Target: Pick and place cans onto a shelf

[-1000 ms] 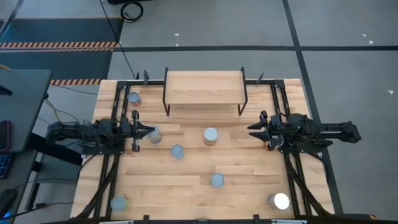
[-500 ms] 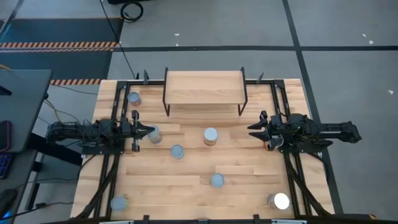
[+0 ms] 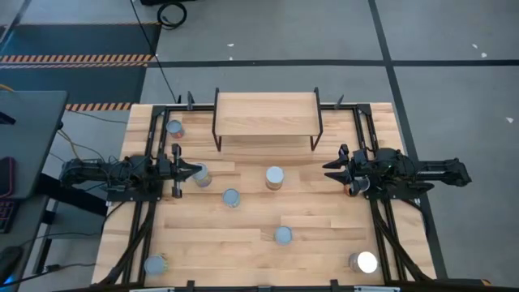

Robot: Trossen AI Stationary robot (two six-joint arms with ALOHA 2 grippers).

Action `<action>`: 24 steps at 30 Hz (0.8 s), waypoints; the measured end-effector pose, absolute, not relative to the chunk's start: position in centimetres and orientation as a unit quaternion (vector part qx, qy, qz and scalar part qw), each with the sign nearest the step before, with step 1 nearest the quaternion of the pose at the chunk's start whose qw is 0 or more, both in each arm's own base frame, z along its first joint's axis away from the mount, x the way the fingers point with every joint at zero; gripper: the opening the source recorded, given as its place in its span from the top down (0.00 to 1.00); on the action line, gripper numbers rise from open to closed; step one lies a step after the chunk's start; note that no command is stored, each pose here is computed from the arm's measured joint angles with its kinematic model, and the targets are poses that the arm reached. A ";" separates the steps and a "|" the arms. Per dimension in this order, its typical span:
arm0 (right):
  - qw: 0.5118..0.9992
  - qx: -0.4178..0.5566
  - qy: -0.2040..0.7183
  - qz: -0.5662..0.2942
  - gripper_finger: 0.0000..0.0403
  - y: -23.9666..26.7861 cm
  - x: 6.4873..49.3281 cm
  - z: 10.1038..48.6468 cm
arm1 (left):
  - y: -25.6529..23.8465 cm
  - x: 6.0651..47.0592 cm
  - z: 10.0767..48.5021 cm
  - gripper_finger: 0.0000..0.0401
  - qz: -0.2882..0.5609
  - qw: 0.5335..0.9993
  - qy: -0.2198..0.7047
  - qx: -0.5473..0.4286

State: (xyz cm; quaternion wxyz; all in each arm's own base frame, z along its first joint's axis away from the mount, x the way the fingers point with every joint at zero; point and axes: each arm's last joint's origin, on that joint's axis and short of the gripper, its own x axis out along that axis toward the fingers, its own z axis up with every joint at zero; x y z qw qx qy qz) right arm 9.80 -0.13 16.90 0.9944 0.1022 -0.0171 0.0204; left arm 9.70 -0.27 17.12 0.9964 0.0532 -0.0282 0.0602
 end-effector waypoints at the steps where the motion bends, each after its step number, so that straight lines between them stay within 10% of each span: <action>1: 0.994 0.102 -0.017 0.020 0.64 -0.1 9.8 16.9 | -0.3 9.7 17.1 0.93 0.060 0.996 -0.028 0.053; 24: 0.995 0.091 -0.030 0.008 0.64 -0.2 9.8 17.1 | -0.3 9.7 17.1 0.93 0.060 0.996 -0.028 0.053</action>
